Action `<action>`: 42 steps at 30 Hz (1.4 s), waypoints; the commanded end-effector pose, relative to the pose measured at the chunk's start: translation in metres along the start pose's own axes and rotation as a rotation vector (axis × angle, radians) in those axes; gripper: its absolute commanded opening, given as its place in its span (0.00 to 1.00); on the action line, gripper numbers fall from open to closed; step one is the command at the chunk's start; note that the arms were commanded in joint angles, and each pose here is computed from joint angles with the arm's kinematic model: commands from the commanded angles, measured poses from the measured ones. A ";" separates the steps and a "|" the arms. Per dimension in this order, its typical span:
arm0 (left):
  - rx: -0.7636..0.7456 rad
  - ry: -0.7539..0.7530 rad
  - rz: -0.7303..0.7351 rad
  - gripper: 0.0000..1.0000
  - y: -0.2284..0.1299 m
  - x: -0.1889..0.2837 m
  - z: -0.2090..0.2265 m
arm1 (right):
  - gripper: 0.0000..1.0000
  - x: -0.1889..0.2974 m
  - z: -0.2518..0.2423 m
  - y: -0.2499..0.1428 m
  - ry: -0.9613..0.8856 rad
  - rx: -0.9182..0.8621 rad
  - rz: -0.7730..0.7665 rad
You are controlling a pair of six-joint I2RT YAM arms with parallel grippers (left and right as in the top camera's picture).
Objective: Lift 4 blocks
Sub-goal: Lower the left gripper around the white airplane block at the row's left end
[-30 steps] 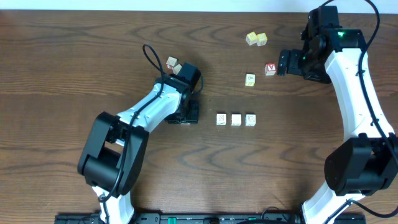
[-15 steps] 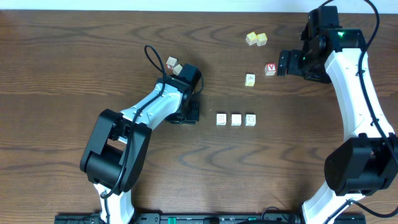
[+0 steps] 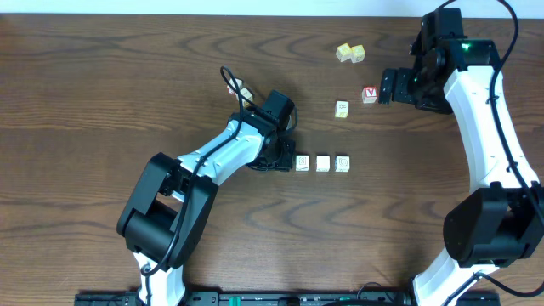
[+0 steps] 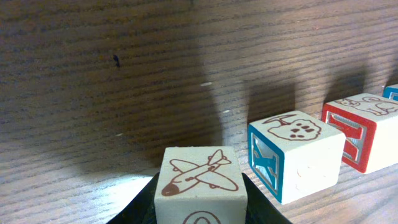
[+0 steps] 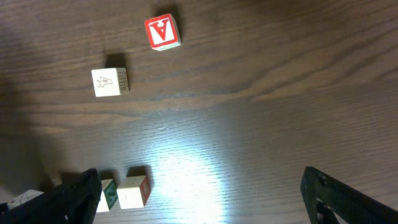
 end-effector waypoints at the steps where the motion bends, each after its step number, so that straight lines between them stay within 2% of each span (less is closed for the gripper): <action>1: -0.015 0.035 -0.024 0.17 0.000 0.003 0.001 | 0.99 0.002 0.000 -0.002 -0.001 0.012 -0.003; 3: -0.015 0.058 -0.031 0.21 0.001 0.003 0.002 | 0.99 0.002 0.000 -0.002 -0.001 0.013 -0.003; 10: -0.010 0.060 -0.018 0.22 -0.002 0.002 0.000 | 0.99 0.002 0.000 -0.002 -0.002 0.013 0.000; 11: -0.007 0.060 -0.018 0.25 -0.003 0.002 -0.002 | 0.99 0.002 0.000 -0.002 -0.002 0.013 0.000; 21: -0.003 0.059 -0.015 0.25 -0.004 0.001 -0.004 | 0.99 0.002 0.000 -0.003 -0.003 0.013 0.005; 31: -0.003 0.058 -0.016 0.41 -0.004 0.001 -0.005 | 0.99 0.002 0.000 -0.004 -0.004 0.013 0.010; 42: -0.004 0.057 -0.018 0.41 -0.004 0.001 -0.005 | 0.99 0.002 0.000 -0.004 -0.004 0.013 0.010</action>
Point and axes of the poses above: each gripper's point midway between its finger pads, its own x axis back along the fingers, its own z axis along the line the jaws close on, y = z × x, the point moved 10 cm from there along x, back along the fingers, and after that the axes turned 2 degrees about -x, right-handed, at the moved point
